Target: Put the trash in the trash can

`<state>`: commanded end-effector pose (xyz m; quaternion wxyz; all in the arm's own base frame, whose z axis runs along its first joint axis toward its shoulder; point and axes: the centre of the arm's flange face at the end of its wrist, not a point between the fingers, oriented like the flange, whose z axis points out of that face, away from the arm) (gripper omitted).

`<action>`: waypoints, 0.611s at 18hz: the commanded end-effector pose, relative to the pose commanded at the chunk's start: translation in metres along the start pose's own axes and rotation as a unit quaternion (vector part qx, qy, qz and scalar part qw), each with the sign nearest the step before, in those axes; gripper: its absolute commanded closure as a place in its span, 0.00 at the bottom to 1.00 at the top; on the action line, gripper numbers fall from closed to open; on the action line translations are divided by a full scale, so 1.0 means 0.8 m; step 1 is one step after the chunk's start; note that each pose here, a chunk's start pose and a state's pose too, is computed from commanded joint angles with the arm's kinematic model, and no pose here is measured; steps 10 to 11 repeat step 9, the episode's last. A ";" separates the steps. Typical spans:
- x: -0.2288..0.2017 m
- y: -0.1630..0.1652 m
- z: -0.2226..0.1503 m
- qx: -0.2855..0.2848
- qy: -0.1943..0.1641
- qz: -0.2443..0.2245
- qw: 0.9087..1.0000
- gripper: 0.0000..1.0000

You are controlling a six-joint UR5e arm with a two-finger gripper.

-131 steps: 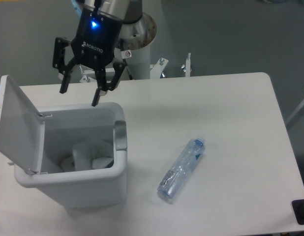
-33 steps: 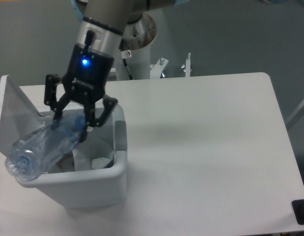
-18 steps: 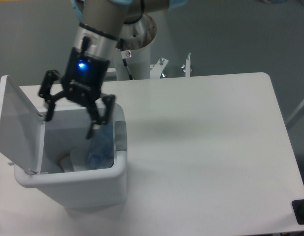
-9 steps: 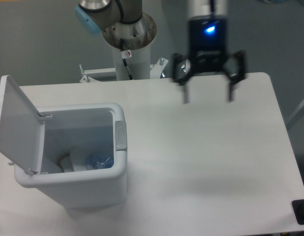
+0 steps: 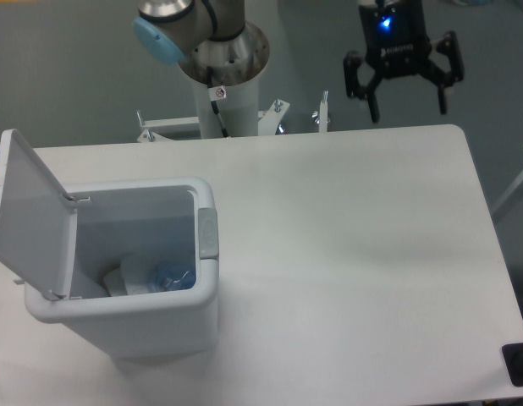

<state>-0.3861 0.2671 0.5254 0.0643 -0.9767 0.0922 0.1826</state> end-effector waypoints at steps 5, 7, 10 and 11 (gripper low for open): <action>-0.001 0.001 -0.006 -0.001 0.002 0.009 1.000 0.00; -0.004 -0.001 -0.010 0.001 -0.001 0.009 1.000 0.00; -0.006 -0.001 -0.011 0.001 -0.002 0.009 1.000 0.00; -0.006 -0.001 -0.011 0.001 -0.002 0.009 1.000 0.00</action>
